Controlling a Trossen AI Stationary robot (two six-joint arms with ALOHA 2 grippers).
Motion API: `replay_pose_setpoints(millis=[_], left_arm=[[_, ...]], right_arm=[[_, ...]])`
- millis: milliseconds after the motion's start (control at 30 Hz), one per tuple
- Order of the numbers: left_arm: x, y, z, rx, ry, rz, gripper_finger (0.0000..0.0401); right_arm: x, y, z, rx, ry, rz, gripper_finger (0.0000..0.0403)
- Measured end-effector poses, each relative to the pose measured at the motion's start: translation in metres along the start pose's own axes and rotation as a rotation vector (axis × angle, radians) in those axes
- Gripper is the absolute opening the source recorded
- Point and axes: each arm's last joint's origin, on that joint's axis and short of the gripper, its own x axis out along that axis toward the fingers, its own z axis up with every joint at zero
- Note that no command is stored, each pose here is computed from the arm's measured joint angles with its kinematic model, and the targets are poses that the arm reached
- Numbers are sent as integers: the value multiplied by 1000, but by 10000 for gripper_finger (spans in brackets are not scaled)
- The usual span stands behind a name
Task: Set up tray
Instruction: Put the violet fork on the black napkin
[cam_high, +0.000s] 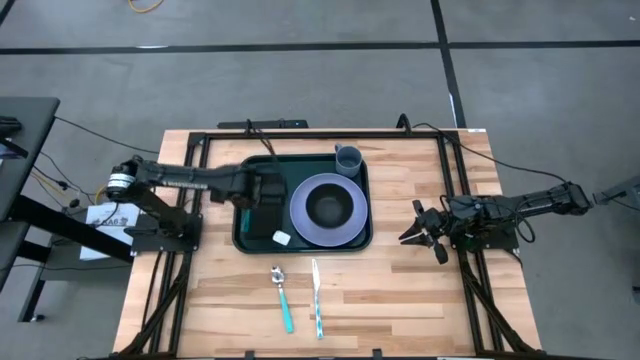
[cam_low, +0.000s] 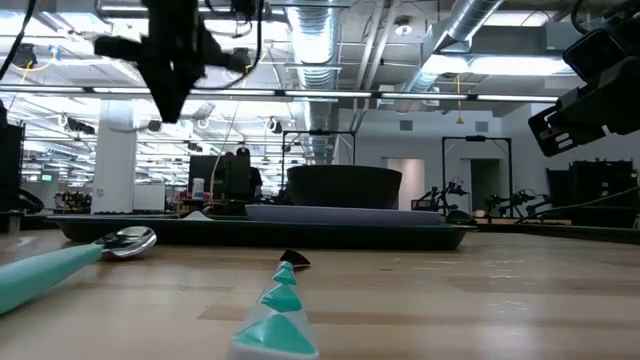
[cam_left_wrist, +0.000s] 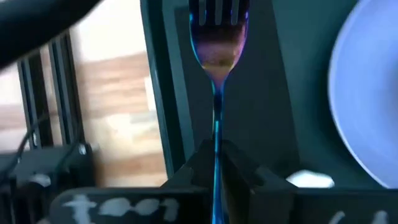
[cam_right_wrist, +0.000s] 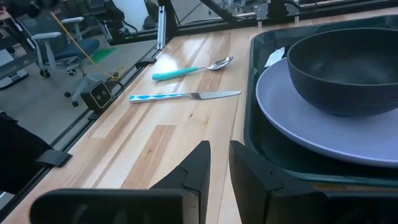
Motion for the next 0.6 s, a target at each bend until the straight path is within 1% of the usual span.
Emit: replay_pose_setpoints(millis=[100,200,333,467,600], left_arm=[[20,2,14,6,52,-14,0],[44,1,21,8,108,-61,0],[72,4,27,-27,166,-97,0],[92,11,31,-36,248,-106,0],[104,17,34,-61,280,-106,0]], right_arm=[[0,0,0,0,0,0,53],[0,0,0,-1,3,0,53],[0,0,0,-2,3,0,53],[0,0,0,-1,3,0,53],[0,0,0,-1,3,0,53]])
